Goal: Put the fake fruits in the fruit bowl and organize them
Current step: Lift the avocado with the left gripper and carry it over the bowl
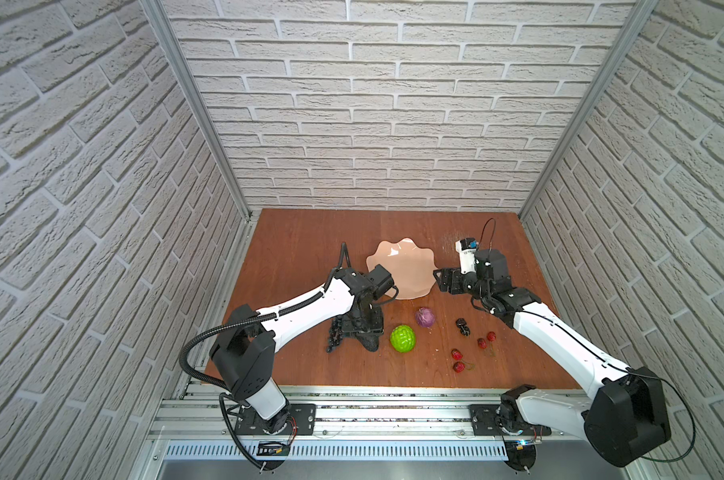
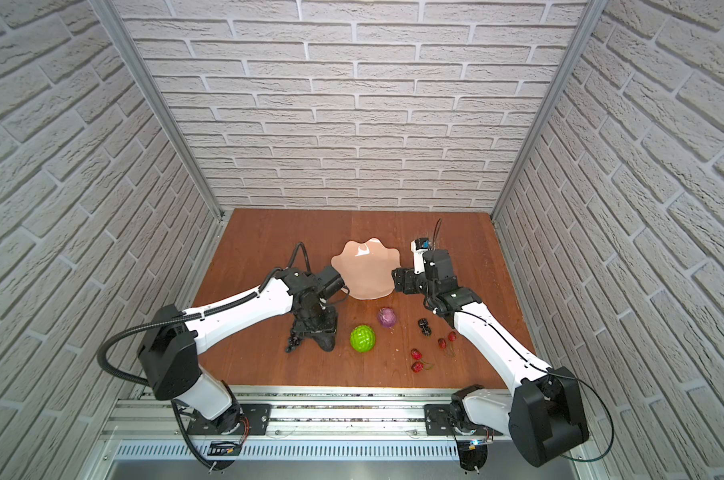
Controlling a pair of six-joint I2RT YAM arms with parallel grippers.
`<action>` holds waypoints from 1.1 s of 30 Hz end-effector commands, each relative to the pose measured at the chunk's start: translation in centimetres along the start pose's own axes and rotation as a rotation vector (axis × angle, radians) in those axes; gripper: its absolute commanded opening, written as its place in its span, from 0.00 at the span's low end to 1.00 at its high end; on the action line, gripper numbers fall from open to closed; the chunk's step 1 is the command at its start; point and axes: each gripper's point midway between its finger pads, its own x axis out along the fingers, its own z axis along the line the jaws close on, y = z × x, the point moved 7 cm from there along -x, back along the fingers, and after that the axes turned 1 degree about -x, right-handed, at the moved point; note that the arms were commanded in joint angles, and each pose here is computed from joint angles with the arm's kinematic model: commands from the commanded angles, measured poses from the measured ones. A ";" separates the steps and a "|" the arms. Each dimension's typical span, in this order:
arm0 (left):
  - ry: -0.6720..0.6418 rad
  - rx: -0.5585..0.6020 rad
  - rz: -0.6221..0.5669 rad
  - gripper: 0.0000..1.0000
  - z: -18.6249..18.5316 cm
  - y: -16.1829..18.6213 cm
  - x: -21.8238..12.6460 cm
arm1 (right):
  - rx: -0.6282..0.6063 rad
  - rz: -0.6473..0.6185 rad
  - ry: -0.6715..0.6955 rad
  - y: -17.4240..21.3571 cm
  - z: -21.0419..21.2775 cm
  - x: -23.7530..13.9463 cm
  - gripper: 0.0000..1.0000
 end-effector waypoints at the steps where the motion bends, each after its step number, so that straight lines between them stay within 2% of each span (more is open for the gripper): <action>1: 0.063 0.061 -0.069 0.34 -0.6 -3.1 -2.4 | 0.006 -0.045 -0.022 -1.4 0.7 -1.3 0.83; 5: 0.144 0.065 -0.143 0.34 -2.4 -7.9 -3.6 | 0.018 -0.042 -0.030 -1.4 0.9 -1.8 0.83; 8: 0.176 0.053 -0.166 0.34 -3.9 -11.3 -3.1 | 0.013 -0.041 -0.031 -1.4 0.9 -2.4 0.83; 12: 0.239 0.030 -0.206 0.34 -6.5 -15.7 -2.1 | 0.005 -0.030 -0.024 -1.2 0.9 -3.1 0.83; 17: 0.290 -0.019 -0.231 0.34 -9.0 -20.6 1.0 | -0.014 -0.015 -0.020 -0.7 0.8 -4.1 0.83; 23: 0.291 -0.076 -0.250 0.34 -9.4 -23.6 4.5 | -0.032 0.010 -0.031 -0.1 0.9 -4.9 0.83; 33: 0.315 -0.134 -0.270 0.35 -9.1 -25.8 8.2 | -0.032 0.060 -0.038 0.6 0.9 -4.5 0.83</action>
